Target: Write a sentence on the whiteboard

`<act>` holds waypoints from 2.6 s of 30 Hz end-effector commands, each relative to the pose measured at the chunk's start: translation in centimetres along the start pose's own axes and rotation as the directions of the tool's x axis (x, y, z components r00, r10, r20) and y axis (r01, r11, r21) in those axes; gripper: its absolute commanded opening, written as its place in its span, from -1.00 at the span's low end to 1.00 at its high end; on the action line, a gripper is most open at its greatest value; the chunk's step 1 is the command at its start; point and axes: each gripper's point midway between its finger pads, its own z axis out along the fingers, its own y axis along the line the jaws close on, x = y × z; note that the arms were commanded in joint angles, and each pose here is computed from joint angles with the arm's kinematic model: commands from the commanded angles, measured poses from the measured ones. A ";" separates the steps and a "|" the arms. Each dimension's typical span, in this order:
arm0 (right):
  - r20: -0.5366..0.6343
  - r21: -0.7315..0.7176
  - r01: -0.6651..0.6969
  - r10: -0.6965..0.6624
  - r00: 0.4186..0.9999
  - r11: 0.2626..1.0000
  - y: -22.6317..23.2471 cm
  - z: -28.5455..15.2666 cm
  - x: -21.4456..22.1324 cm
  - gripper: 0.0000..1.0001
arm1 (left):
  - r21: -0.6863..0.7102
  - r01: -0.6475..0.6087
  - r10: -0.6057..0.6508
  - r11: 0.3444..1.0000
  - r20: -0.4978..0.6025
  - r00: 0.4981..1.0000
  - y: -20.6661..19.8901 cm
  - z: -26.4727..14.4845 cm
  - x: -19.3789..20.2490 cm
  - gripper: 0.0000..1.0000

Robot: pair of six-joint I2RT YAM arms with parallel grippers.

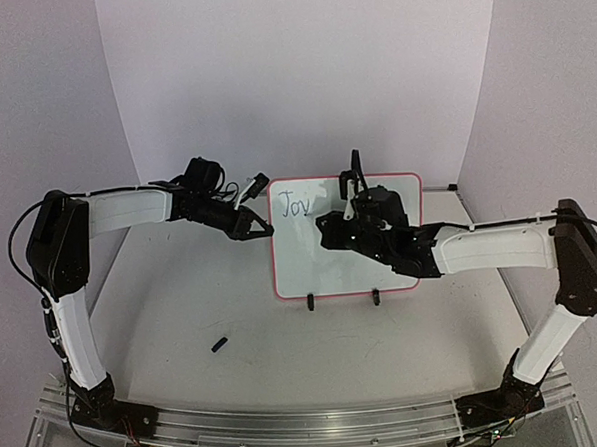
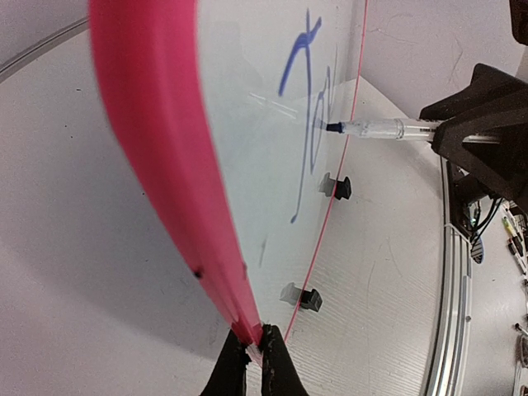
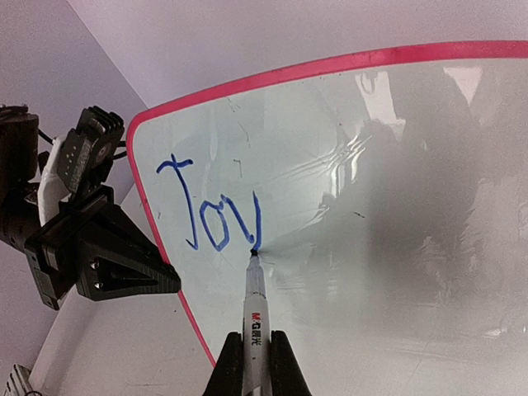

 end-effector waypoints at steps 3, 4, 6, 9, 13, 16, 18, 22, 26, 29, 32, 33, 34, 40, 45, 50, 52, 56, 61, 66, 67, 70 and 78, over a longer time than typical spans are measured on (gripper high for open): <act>-0.059 -0.029 0.000 -0.002 0.998 1.000 1.1 1.1 2.3 -1.00 | -0.021 -0.051 0.050 0.998 -0.047 0.998 -1.0 -0.2 0.6 -1.00; -0.062 -0.034 0.001 -0.003 0.998 0.999 1.3 1.2 2.4 -1.00 | -0.021 -0.051 0.050 0.998 -0.047 0.998 -1.0 -0.2 0.6 -1.00; -0.062 -0.049 0.002 -0.005 0.998 0.999 1.9 1.4 2.3 -1.00 | -0.020 -0.053 0.052 0.998 -0.047 0.998 -1.1 -0.2 0.6 -1.00; -0.049 -0.086 0.002 -0.006 0.999 0.996 3.3 1.2 1.4 -1.00 | -0.022 -0.052 0.051 0.998 -0.050 0.997 -1.0 -0.1 0.7 -1.00; 0.019 -0.164 -0.005 0.008 1.000 0.986 5.5 -0.7 -2.0 -1.00 | -0.023 -0.054 0.052 0.998 -0.051 0.997 -1.0 -0.1 0.7 -1.00; 0.085 -0.161 0.007 0.007 0.996 0.987 5.7 -2.6 -4.7 -1.00 | -0.023 -0.054 0.053 0.998 -0.051 0.997 -1.0 -0.1 0.6 -1.00; 0.114 -0.125 0.026 -0.012 0.993 0.992 5.1 -3.6 -5.9 -1.00 | -0.024 -0.056 0.054 0.998 -0.052 0.997 -1.0 -0.1 0.6 -1.00; 0.116 -0.055 0.048 -0.041 0.992 0.997 2.9 -4.1 -6.3 -1.00 | -0.026 -0.059 0.057 0.998 -0.052 0.997 -1.0 -0.1 0.6 -1.00; 0.103 -0.023 0.034 -0.032 0.994 0.999 0.8 -3.9 -5.9 -1.00 | -0.028 -0.057 0.055 0.998 -0.055 0.997 -0.9 -0.1 0.7 -1.00; 0.094 -0.013 0.032 -0.031 0.995 0.999 0.1 -3.7 -5.6 -1.00 | -0.028 -0.058 0.056 0.998 -0.056 0.997 -0.9 -0.1 0.7 -1.00; 0.086 -0.003 0.035 -0.035 0.996 0.999 -0.2 -3.3 -5.3 -1.00 | -0.028 -0.056 0.055 0.998 -0.057 0.997 -0.9 -0.1 0.8 -1.00; 0.085 0.002 0.035 -0.035 0.996 0.999 -0.3 -3.2 -5.2 -1.00 | -0.028 -0.055 0.054 0.998 -0.058 0.997 -0.9 0.0 0.8 -1.00; 0.083 0.005 0.035 -0.036 0.996 0.999 -0.4 -3.1 -5.2 -1.00 | -0.029 -0.055 0.053 0.998 -0.058 0.997 -0.9 0.0 0.8 -1.00; 0.078 0.023 0.034 -0.035 0.996 0.999 -0.9 -2.4 -5.0 -1.00 | -0.030 -0.057 0.055 0.998 -0.061 0.997 -0.8 0.0 0.9 -1.00; 0.077 0.039 0.023 -0.026 0.997 0.999 -1.4 -1.9 -5.0 -1.00 | -0.030 -0.056 0.054 0.998 -0.063 0.997 -0.8 0.0 1.0 -1.00; 0.074 0.049 0.018 -0.022 0.997 0.999 -1.8 -1.5 -4.9 -1.00 | -0.031 -0.055 0.053 0.998 -0.064 0.997 -0.7 0.1 1.0 -1.00; 0.073 0.056 0.019 -0.023 0.997 0.998 -2.0 -1.4 -4.8 -1.00 | -0.031 -0.056 0.054 0.998 -0.064 0.996 -0.7 0.1 1.0 -1.00; 0.069 0.069 0.017 -0.022 0.997 0.997 -2.3 -1.3 -4.6 -1.00 | -0.030 -0.055 0.053 0.998 -0.066 0.996 -0.8 0.1 1.0 -1.00; 0.051 0.081 0.015 -0.019 0.999 0.997 -2.9 -1.5 -3.8 -1.00 | -0.029 -0.056 0.054 0.998 -0.066 0.996 -0.8 0.1 1.0 -1.00; 0.013 0.080 -0.003 0.002 1.000 0.997 -3.5 -1.8 -2.2 -1.00 | -0.030 -0.057 0.055 0.998 -0.064 0.996 -0.8 0.1 0.9 -1.00; 0.006 0.080 -0.007 0.006 1.000 0.997 -3.6 -1.8 -1.9 -1.00 | -0.030 -0.057 0.055 0.998 -0.064 0.996 -0.8 0.1 0.9 -1.00; -0.008 0.078 -0.016 0.016 1.000 0.997 -3.9 -2.0 -1.2 -1.00 | -0.030 -0.057 0.055 0.998 -0.064 0.996 -0.8 0.1 0.9 -1.00; 0.051 -0.019 -0.015 0.016 0.999 1.000 -1.7 -3.5 -3.8 -1.00 | -0.028 -0.057 0.055 0.998 -0.066 0.996 -0.9 0.1 0.9 -1.00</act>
